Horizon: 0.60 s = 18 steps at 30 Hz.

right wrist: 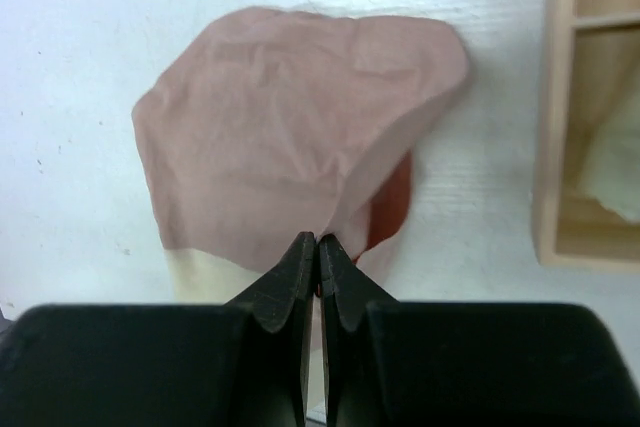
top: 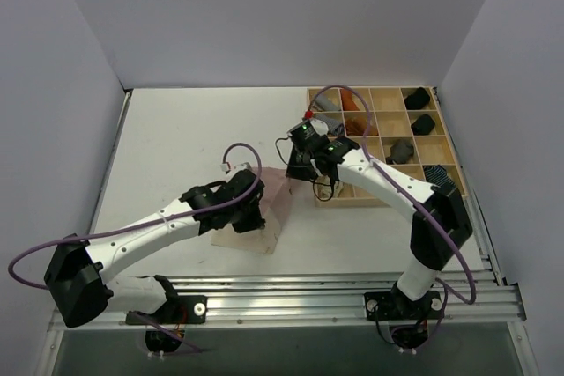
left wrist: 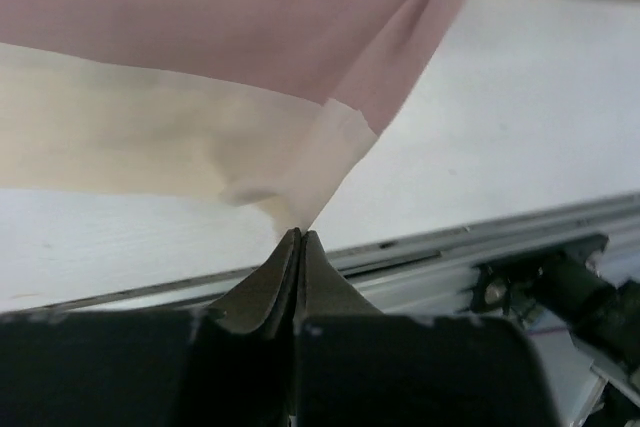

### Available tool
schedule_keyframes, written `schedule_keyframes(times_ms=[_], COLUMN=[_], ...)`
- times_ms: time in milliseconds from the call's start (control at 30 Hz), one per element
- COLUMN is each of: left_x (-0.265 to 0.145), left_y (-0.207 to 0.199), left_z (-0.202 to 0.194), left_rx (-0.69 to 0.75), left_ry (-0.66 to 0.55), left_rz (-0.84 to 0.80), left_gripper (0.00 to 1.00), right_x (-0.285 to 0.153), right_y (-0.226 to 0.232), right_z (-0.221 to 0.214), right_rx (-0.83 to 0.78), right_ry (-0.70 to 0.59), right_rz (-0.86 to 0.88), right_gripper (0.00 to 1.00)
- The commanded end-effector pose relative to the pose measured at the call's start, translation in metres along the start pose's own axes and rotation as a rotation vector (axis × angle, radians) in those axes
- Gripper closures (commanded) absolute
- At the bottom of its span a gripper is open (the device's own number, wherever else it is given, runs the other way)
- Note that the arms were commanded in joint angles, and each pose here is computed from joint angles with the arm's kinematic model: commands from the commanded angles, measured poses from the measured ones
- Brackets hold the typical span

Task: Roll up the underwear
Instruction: Fold the underwear

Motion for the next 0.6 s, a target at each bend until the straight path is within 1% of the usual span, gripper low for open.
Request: schedule_keyframes(times_ms=[0,33,133,200,233,433,467,533,567], left_x=[0.001,0.001,0.0,0.002,0.002,-0.003,-0.006,-0.009,-0.01], left_y=[0.039,0.045,0.064,0.076,0.08,0.1,0.102,0.112,0.117], left_z=[0.01,0.016,0.023,0.02,0.02,0.018,0.017,0.015,0.015], left_rx=[-0.046,-0.074,-0.11,-0.129,-0.14,-0.233,-0.263,-0.302,-0.323], left_ry=[0.04,0.038,0.034,0.06,0.063,0.064,0.058,0.06,0.059], left_rz=[0.095,0.103,0.153,0.191,0.205,0.266,0.271,0.315,0.337], left_gripper=[0.98,0.98,0.98,0.98,0.98,0.98,0.98,0.98,0.98], right_x=[0.015,0.027,0.04,0.054,0.052,0.072,0.068,0.075,0.073], right_y=[0.016,0.017,0.039,0.05,0.063,0.094,0.105,0.115,0.125], right_z=[0.011,0.007,0.012,0.004,0.012,0.001,0.007,-0.002,0.003], right_rx=[-0.055,-0.07,-0.12,-0.16,-0.17,-0.281,-0.289,-0.31,-0.31], right_ry=[0.01,0.043,0.063,0.098,0.085,0.143,0.122,0.159,0.148], right_rz=[-0.023,-0.043,-0.013,-0.02,0.009,0.008,0.031,0.052,0.078], right_gripper=[1.0,1.0,1.0,1.0,1.0,1.0,1.0,1.0,1.0])
Point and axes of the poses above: each gripper's point midway between its finger pads, its own x axis out along the fingers, its own y axis along the line the jaws close on, z = x × y, the point moved 4 cm from there along -x, back along the fingers, and after that the axes turned 11 degrees about -x, right-handed, at the moved point
